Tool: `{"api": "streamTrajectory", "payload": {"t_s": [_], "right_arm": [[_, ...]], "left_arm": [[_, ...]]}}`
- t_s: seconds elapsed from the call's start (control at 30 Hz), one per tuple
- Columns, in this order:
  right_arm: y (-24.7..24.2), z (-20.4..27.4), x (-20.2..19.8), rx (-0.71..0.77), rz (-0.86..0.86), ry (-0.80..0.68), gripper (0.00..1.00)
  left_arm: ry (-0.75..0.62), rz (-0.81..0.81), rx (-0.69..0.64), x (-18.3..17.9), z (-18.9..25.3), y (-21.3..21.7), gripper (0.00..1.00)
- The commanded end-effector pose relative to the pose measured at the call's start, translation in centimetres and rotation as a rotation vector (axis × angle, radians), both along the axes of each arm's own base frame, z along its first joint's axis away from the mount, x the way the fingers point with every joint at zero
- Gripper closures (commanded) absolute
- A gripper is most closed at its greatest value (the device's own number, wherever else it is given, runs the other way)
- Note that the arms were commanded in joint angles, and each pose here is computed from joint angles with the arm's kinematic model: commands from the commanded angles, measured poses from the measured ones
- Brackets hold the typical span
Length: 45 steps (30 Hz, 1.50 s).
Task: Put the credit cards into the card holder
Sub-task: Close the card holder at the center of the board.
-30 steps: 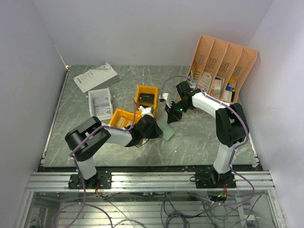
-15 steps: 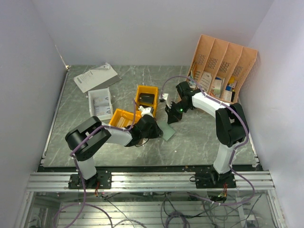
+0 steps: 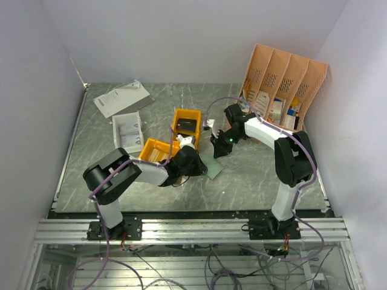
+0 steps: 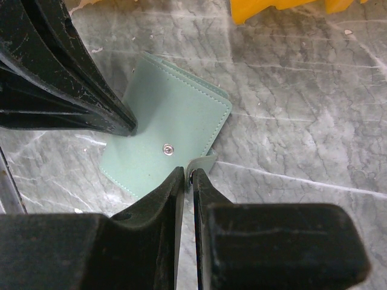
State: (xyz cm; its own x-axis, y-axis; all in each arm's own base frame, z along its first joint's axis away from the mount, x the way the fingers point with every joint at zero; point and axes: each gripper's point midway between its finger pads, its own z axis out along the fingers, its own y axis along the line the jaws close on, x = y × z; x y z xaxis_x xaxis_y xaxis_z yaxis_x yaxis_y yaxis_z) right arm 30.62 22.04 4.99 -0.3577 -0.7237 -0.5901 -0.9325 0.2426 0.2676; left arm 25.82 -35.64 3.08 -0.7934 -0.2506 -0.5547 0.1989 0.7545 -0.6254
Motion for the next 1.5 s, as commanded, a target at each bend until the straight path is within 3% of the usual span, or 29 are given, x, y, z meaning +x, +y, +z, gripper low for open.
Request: {"api": "streamTrajectory", "payload": {"t_s": [0.0,0.9,1.2,1.47], "right_arm": [[-0.1,0.5,0.2,0.001,0.004,-0.005,0.89],[-1.0,1.0,0.3,0.01,-0.005,0.005,0.88],[-0.9,1.0,0.0,0.017,0.004,0.02,1.0],[-0.7,1.1,-1.0,0.045,0.031,0.041,1.0]], "left_arm": [[0.009,-0.013,0.013,-0.2,-0.7,0.4,0.93],[0.01,-0.018,0.012,-0.2,-0.7,0.3,0.93],[0.013,-0.02,0.017,-0.2,-0.9,0.3,0.93],[0.012,-0.022,0.017,-0.1,-0.8,0.2,0.93]]}}
